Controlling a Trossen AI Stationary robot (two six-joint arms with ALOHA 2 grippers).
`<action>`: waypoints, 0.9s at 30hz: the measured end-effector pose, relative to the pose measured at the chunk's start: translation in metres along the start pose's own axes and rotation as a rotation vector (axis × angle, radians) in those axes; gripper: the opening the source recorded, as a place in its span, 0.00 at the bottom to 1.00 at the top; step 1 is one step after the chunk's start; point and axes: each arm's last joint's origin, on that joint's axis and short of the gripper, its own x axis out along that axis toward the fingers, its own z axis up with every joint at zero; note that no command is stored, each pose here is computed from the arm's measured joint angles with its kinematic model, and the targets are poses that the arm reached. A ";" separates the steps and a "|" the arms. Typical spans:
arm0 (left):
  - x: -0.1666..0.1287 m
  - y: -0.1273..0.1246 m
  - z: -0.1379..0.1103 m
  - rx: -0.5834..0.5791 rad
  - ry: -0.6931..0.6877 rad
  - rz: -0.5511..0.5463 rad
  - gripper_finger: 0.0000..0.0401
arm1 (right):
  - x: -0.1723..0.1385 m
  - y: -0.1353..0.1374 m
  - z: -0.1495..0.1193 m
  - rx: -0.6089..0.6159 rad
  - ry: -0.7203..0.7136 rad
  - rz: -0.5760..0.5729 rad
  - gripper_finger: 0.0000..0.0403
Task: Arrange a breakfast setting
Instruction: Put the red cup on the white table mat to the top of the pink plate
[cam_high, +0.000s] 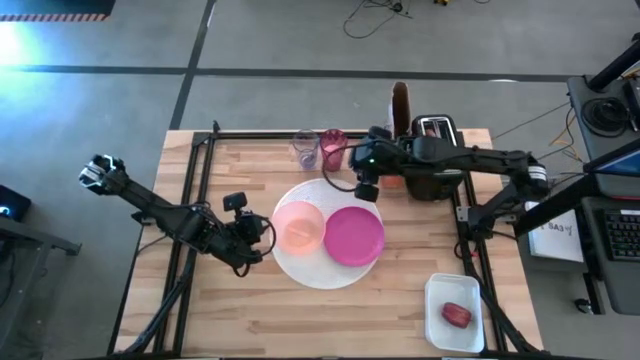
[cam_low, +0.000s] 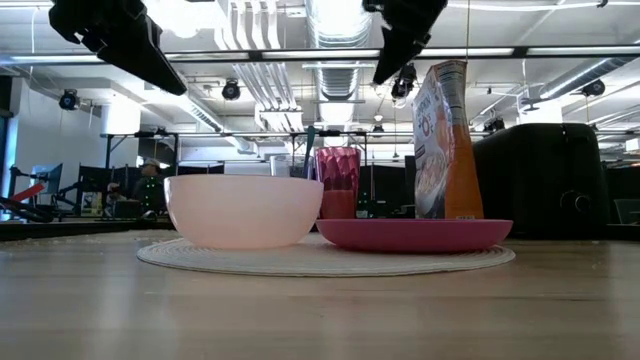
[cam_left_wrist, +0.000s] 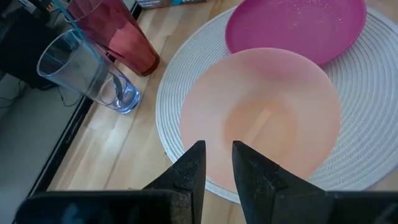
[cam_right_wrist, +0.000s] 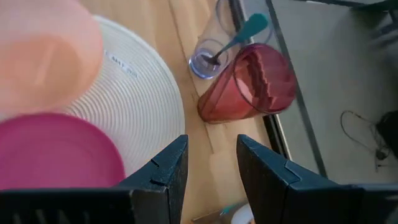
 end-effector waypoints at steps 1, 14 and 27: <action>0.001 0.000 -0.002 -0.002 -0.001 -0.002 0.16 | 0.005 0.002 0.001 -0.020 0.011 0.001 0.32; 0.001 0.007 -0.020 -0.063 -0.033 -0.080 0.16 | 0.052 0.015 0.012 -0.194 0.025 0.005 0.32; -0.004 0.017 -0.030 -0.011 -0.029 -0.099 0.16 | 0.086 -0.001 0.021 -0.169 0.033 -0.040 0.32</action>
